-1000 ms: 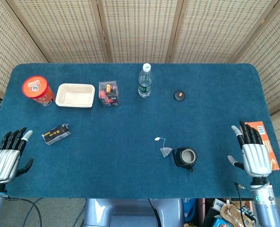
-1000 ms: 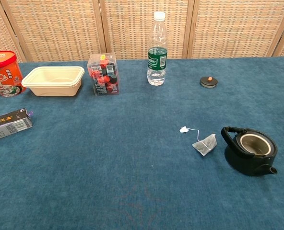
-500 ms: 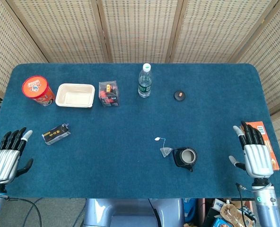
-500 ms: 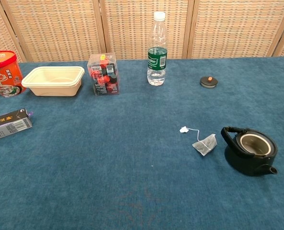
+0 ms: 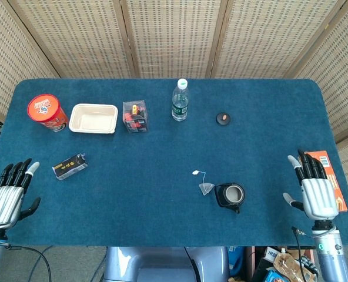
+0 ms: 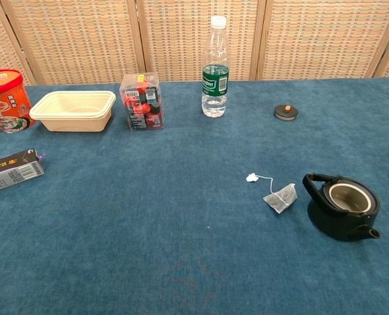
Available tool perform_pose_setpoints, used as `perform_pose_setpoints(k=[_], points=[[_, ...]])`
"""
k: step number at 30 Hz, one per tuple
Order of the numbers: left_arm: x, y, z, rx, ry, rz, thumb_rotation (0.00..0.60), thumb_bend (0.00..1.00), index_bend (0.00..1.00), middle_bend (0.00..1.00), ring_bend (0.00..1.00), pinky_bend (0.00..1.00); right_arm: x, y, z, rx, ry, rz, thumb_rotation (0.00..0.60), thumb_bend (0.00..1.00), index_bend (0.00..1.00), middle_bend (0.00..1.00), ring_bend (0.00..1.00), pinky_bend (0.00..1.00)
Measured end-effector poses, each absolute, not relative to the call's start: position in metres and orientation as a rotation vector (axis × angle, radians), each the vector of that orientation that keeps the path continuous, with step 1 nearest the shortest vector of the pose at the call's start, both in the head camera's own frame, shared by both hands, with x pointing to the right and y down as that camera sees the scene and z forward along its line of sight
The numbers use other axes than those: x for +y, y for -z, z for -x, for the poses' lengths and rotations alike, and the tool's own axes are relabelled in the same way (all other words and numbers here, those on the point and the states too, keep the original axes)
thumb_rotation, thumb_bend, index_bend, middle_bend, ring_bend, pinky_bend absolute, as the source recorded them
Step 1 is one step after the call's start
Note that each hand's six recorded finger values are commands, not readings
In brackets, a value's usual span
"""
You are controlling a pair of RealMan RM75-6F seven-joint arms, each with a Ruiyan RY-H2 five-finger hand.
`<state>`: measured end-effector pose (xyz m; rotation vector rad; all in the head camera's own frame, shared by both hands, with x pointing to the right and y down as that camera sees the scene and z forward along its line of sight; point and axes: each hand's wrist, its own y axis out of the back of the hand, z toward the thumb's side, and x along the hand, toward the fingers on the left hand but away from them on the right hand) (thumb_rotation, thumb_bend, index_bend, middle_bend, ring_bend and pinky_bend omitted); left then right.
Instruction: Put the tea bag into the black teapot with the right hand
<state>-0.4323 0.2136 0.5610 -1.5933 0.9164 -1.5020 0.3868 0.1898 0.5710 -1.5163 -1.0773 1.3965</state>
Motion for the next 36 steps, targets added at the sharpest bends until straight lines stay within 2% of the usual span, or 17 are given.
perform_pose_setpoints(k=[9, 16, 24, 32, 36], points=[[0.213, -0.564, 0.433, 0.913, 1.511, 1.593, 0.6, 0.37, 0.0, 0.0, 0.0, 0.0, 0.175, -0.567, -0.368, -1.015, -1.34, 1.558, 0.6, 0.31, 0.1, 0.16, 0.08, 0.23], [0.212, -0.566, 0.433, 0.907, 1.516, 1.594, 0.6, 0.37, 0.0, 0.0, 0.0, 0.0, 0.156, -0.566, -0.332, -0.917, -1.255, 1.653, 0.6, 0.31, 0.1, 0.23, 0.17, 0.33], [0.21, -0.57, 0.434, 0.898, 1.529, 1.595, 0.6, 0.37, 0.0, 0.0, 0.0, 0.0, 0.133, -0.565, -0.278, -0.785, -1.136, 1.763, 0.6, 0.31, 0.12, 0.37, 0.34, 0.59], [0.205, -0.571, 0.436, 0.902, 1.532, 1.582, 0.6, 0.37, 0.0, 0.0, 0.0, 0.0, 0.11, -0.575, -0.221, -0.632, -1.063, 1.85, 0.6, 0.26, 0.2, 0.53, 0.52, 0.81], [0.199, -0.569, 0.437, 0.904, 1.526, 1.572, 0.6, 0.37, 0.0, 0.0, 0.0, 0.0, 0.101, -0.585, -0.199, -0.596, -1.045, 1.876, 0.6, 0.25, 0.28, 0.63, 0.62, 0.9]])
